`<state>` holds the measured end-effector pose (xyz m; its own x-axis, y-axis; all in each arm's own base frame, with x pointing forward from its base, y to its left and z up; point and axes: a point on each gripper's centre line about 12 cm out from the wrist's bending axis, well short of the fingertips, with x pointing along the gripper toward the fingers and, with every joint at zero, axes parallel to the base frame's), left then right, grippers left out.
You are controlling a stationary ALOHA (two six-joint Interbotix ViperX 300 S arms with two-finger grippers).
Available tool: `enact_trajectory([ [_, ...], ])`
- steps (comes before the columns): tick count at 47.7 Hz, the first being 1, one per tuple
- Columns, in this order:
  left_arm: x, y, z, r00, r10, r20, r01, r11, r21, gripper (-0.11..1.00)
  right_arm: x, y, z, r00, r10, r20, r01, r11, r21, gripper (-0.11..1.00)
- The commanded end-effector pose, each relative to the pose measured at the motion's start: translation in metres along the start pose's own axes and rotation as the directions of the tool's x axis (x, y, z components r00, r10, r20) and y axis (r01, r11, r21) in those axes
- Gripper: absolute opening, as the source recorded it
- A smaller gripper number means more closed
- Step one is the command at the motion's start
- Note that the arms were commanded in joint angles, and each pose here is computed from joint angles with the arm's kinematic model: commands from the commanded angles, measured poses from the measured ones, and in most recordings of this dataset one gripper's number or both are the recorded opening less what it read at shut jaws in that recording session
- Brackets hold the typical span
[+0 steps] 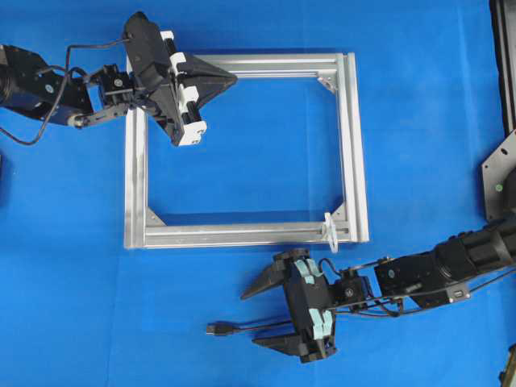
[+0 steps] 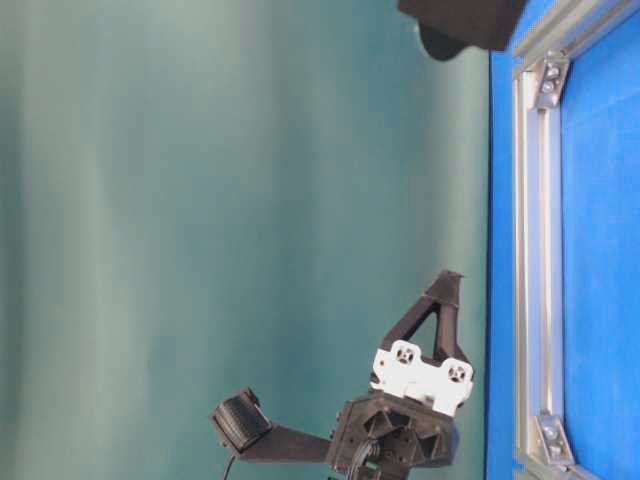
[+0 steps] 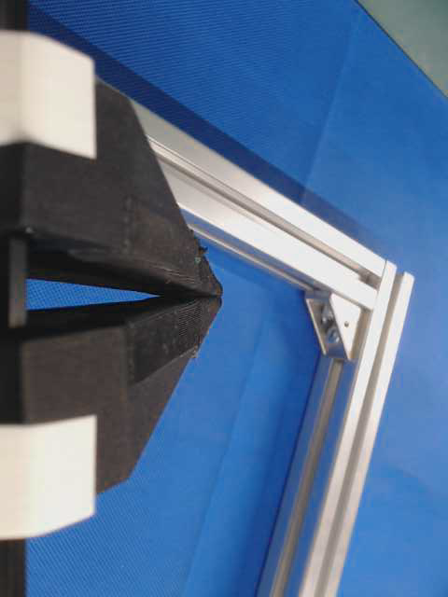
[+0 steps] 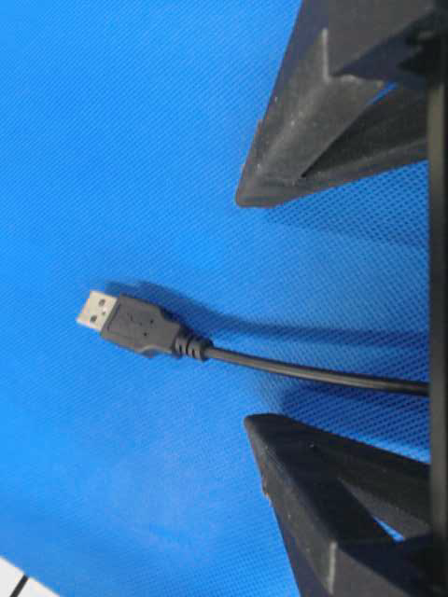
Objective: Insert the wire through the string loop located on the right side.
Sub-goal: 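Open the right gripper and lower it over the black USB cable near its plug, then close the right gripper on the cable just behind the USB plug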
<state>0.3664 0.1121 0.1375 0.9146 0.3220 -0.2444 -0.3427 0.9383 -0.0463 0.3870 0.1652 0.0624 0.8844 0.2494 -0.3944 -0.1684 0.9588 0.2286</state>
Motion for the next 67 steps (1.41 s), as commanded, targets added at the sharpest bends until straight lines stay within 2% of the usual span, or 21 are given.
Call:
enact_trajectory([
  [1,-0.002,0.000,0.014,0.999,-0.003,0.041,0.003,1.000,0.000,0.00,0.000,0.004,0.010,0.999,0.008,0.033,-0.008,1.000,0.008,0.87],
  [5,-0.002,0.000,0.014,0.999,-0.003,0.041,0.003,1.000,0.000,0.00,-0.001,0.005,0.010,0.999,0.011,0.033,-0.011,1.000,0.005,0.82],
  [9,-0.002,-0.001,0.014,0.999,-0.004,0.041,0.004,1.000,0.000,0.00,-0.001,0.006,0.009,1.000,0.013,0.027,-0.013,1.000,0.002,0.72],
  [13,-0.002,0.000,0.014,0.999,-0.003,0.041,0.003,1.000,0.000,0.00,-0.001,0.008,0.009,1.000,0.016,0.027,-0.016,1.000,-0.004,0.55],
  [17,-0.002,0.000,0.014,0.999,-0.003,0.041,0.003,1.000,0.000,0.00,-0.002,0.012,0.006,0.999,0.027,0.021,-0.027,0.999,-0.025,0.32],
  [19,-0.002,0.000,0.014,0.999,-0.003,0.041,0.003,1.000,0.000,0.00,-0.002,0.014,0.007,0.999,0.032,0.024,-0.031,0.999,-0.032,0.30],
  [24,-0.002,0.000,0.014,0.999,-0.003,0.041,0.003,1.000,0.000,0.00,-0.002,0.015,0.008,0.999,0.032,0.024,-0.031,0.999,-0.034,0.34],
  [28,-0.002,0.000,0.014,0.999,-0.003,0.041,0.003,1.000,0.000,0.00,-0.002,0.015,0.008,0.999,0.032,0.024,-0.031,0.999,-0.036,0.31],
  [31,-0.002,-0.001,0.014,0.999,-0.004,0.041,0.004,1.000,0.000,0.00,-0.003,0.015,0.007,0.999,0.033,0.021,-0.032,0.999,-0.036,0.25],
  [36,-0.002,0.000,0.014,0.999,-0.003,0.041,0.003,1.000,0.000,0.00,-0.003,0.016,0.008,0.999,0.033,0.011,-0.032,0.999,-0.035,0.06],
  [40,-0.002,0.000,0.014,0.999,-0.003,0.041,0.003,1.000,-0.002,0.00,-0.003,0.015,0.007,1.000,0.031,0.005,-0.030,0.999,-0.035,-0.03],
  [56,-0.002,0.000,0.014,0.999,-0.003,0.041,0.003,1.000,-0.003,0.00,-0.004,0.017,0.011,0.999,0.035,0.009,-0.035,0.999,-0.035,-0.03],
  [67,-0.002,0.000,0.014,0.999,-0.003,0.043,0.003,1.000,-0.002,0.00,-0.013,0.024,0.028,0.998,0.054,0.033,-0.052,0.998,-0.036,-0.03],
])
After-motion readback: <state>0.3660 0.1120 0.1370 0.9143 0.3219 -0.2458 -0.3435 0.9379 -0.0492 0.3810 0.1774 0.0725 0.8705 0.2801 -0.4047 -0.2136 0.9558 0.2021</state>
